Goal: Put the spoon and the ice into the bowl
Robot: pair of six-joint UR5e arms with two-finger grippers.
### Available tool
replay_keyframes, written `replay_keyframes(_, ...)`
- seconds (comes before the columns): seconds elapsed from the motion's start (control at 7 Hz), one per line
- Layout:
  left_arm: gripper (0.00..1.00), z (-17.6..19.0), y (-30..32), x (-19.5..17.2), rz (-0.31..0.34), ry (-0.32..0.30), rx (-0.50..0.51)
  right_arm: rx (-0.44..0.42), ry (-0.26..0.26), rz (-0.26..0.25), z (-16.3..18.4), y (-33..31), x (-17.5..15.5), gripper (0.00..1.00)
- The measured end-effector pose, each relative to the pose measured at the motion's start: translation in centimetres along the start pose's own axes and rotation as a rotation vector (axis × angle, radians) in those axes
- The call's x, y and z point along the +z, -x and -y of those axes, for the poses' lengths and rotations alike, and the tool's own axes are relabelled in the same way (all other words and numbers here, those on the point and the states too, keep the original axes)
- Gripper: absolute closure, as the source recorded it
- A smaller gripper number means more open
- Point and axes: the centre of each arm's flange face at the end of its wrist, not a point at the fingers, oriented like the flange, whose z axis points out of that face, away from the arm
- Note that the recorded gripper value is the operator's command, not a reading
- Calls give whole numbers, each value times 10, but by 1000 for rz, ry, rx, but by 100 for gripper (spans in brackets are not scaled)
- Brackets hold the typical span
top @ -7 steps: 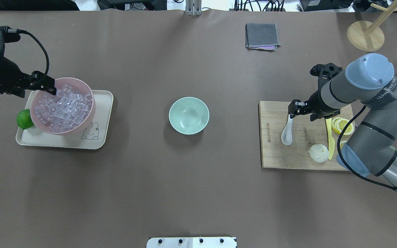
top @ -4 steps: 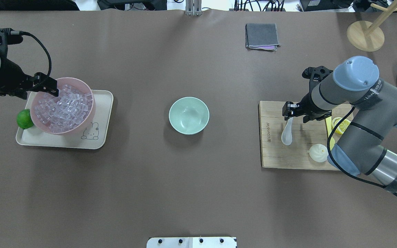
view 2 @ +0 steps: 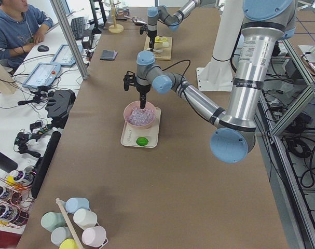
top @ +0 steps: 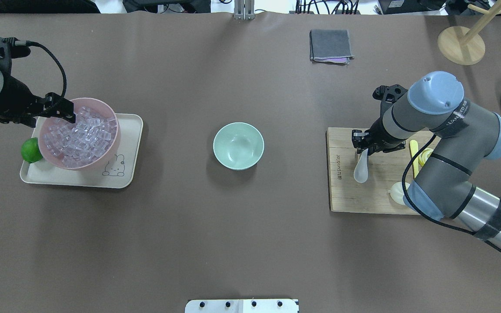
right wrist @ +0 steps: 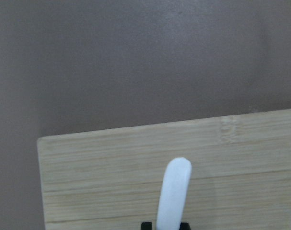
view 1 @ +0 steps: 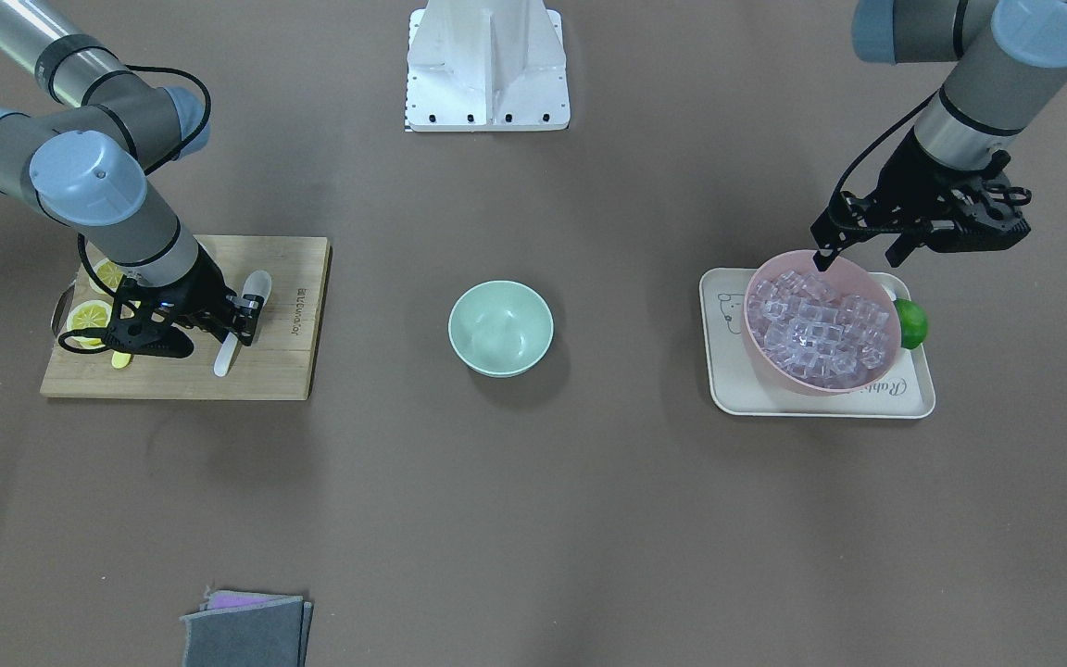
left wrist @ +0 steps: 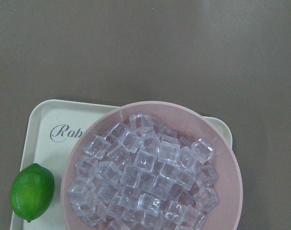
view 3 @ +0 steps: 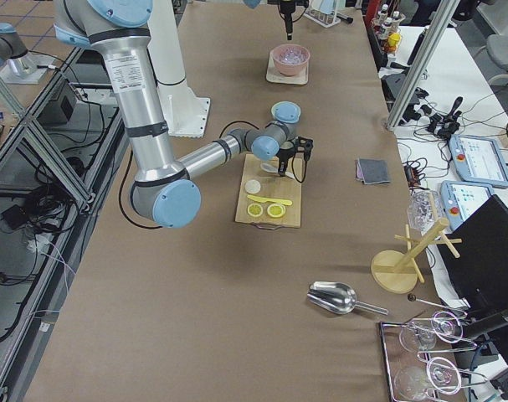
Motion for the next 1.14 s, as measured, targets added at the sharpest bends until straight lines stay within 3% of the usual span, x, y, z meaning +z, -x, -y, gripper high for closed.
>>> replay_keyframes(0.71,3,-6,-4,15,25,4,-11,15,-20,68,4,50,-27,100)
replay_keyframes(1.14,3,-14,-10,31,51,5,-14,167,-42,164,1,150,-52,100)
